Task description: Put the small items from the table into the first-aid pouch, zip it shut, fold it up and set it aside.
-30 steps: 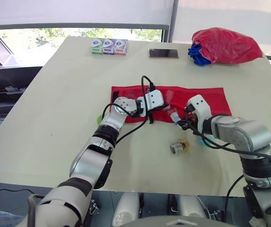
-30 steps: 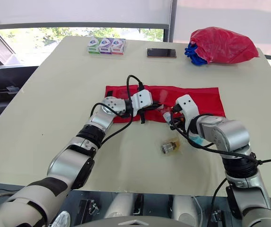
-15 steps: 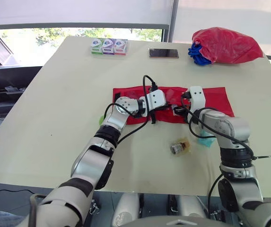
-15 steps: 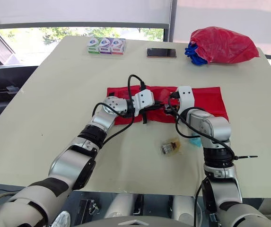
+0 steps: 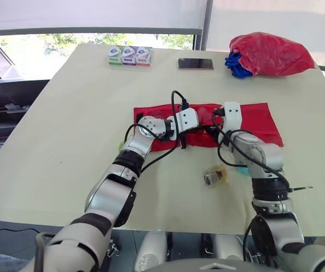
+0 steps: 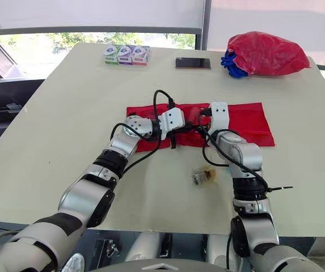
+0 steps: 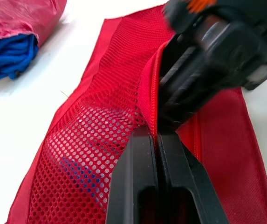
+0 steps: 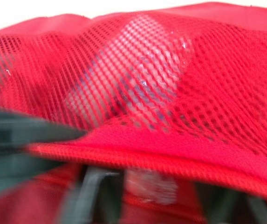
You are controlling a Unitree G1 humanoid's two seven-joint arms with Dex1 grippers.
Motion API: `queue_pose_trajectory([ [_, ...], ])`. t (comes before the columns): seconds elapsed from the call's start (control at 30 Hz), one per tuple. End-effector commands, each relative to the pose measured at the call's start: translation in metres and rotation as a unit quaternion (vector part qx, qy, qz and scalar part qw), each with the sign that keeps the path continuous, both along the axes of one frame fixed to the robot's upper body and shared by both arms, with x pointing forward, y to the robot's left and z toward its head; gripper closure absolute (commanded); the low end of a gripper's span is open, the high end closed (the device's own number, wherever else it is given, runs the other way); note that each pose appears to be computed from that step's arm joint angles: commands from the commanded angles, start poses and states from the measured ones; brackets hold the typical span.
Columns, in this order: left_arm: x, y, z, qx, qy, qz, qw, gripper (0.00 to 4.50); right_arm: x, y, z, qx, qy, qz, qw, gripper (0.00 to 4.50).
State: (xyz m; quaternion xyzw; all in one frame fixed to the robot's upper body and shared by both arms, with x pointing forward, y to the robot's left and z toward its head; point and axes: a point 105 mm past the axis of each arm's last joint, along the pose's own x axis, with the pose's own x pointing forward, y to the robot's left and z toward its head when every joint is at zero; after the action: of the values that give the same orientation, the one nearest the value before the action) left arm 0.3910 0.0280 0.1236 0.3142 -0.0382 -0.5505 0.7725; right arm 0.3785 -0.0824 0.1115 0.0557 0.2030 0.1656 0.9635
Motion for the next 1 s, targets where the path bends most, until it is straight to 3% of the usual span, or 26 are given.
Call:
queue_pose_trajectory([
  [0.03, 0.003, -0.004, 0.015, -0.006, -0.027, -0.006, 1.0, 4.5, -0.008, 0.006, 0.019, -0.003, -0.041, 0.03, 0.999, 0.85],
  [0.4, 0.013, 0.002, 0.022, -0.014, -0.021, 0.01, 1.0, 4.5, -0.042, 0.002, 0.026, -0.063, -0.064, 0.123, 0.988, 0.85],
  [0.47, 0.013, 0.002, 0.022, -0.014, -0.02, 0.009, 1.0, 4.5, -0.045, -0.001, 0.024, -0.079, -0.064, 0.129, 0.986, 1.38],
  [0.63, 0.012, 0.0, 0.021, -0.015, -0.018, 0.003, 1.0, 4.5, -0.037, -0.007, 0.012, -0.128, -0.063, 0.125, 0.982, 3.38],
  [0.67, 0.011, 0.0, 0.021, -0.015, -0.017, 0.002, 1.0, 4.5, -0.034, -0.006, 0.01, -0.128, -0.063, 0.121, 0.982, 3.96],
  [0.7, 0.011, -0.001, 0.02, -0.014, -0.017, 0.0, 1.0, 4.5, -0.031, -0.005, 0.009, -0.132, -0.065, 0.118, 0.982, 4.23],
  [1.0, 0.007, -0.002, 0.017, -0.012, -0.013, -0.009, 1.0, 4.5, 0.002, 0.009, 0.023, -0.132, -0.143, 0.082, 0.977, 4.37],
])
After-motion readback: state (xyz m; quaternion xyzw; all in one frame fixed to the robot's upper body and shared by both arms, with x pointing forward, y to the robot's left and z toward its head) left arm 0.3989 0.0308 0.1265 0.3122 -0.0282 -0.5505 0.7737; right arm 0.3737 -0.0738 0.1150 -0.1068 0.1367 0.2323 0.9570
